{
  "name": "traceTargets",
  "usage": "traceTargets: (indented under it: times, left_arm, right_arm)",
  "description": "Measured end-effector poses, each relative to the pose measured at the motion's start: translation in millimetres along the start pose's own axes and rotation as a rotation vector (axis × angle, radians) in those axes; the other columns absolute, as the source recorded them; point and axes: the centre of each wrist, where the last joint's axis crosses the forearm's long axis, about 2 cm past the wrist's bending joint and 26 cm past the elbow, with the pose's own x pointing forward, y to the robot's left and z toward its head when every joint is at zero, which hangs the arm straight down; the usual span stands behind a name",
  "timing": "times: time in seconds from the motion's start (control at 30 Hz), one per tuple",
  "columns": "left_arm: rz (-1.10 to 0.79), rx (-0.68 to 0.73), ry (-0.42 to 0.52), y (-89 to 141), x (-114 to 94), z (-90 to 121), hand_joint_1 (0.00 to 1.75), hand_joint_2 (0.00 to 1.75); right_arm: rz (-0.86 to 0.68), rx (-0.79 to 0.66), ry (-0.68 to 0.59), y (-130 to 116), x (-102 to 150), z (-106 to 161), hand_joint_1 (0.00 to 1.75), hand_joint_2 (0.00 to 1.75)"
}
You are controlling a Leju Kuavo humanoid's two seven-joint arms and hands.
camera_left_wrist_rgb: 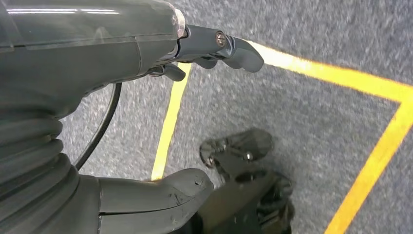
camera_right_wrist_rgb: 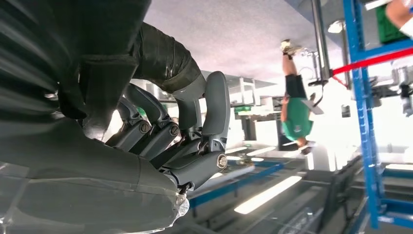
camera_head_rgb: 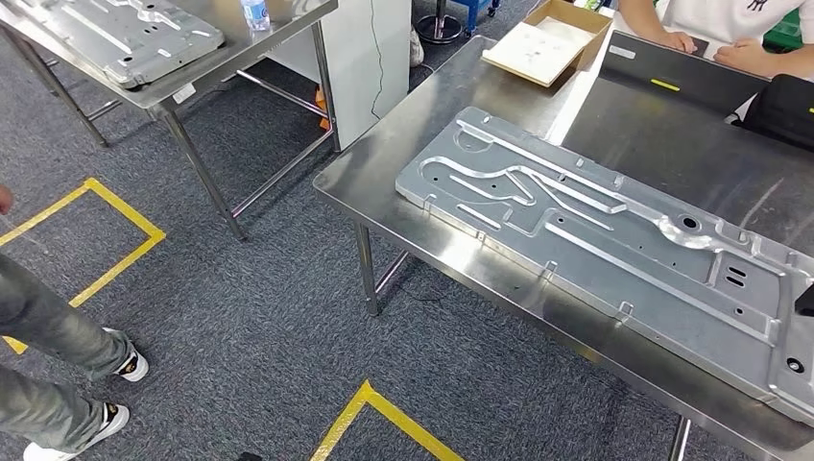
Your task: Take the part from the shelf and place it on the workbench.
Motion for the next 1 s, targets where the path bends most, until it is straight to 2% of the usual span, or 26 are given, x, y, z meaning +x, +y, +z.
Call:
traceTargets:
  times: [0.13,0.27,0.53,0.7,0.83,1.0]
  left_arm:
    - [0.002,0.003,-0.004,1,1,-1,0.00,1.75]
    - [0.001,0.003,0.001,1,0,0,0.00,1.75]
    - [-0.010,0.005,-0.007,3,7,-5,0.00,1.75]
    - [-0.013,0.004,-0.006,3,8,-6,0.00,1.75]
    - [-0.015,0.006,-0.006,3,9,-6,0.00,1.75]
    - [-0.016,0.010,-0.005,4,10,-7,0.00,1.75]
  right_arm:
    - [0.026,-0.008,-0.060,2,-2,1,1.75,1.75]
    - [0.094,-0.010,-0.181,9,2,8,1.75,1.75]
    - [0.147,-0.041,-0.411,24,41,19,1.75,1.75]
    - [0.130,-0.109,-0.553,39,77,22,1.75,1.75]
    - [0.112,-0.112,-0.605,50,93,24,1.75,1.75]
    - [0.086,-0.139,-0.612,56,102,25,1.75,1.75]
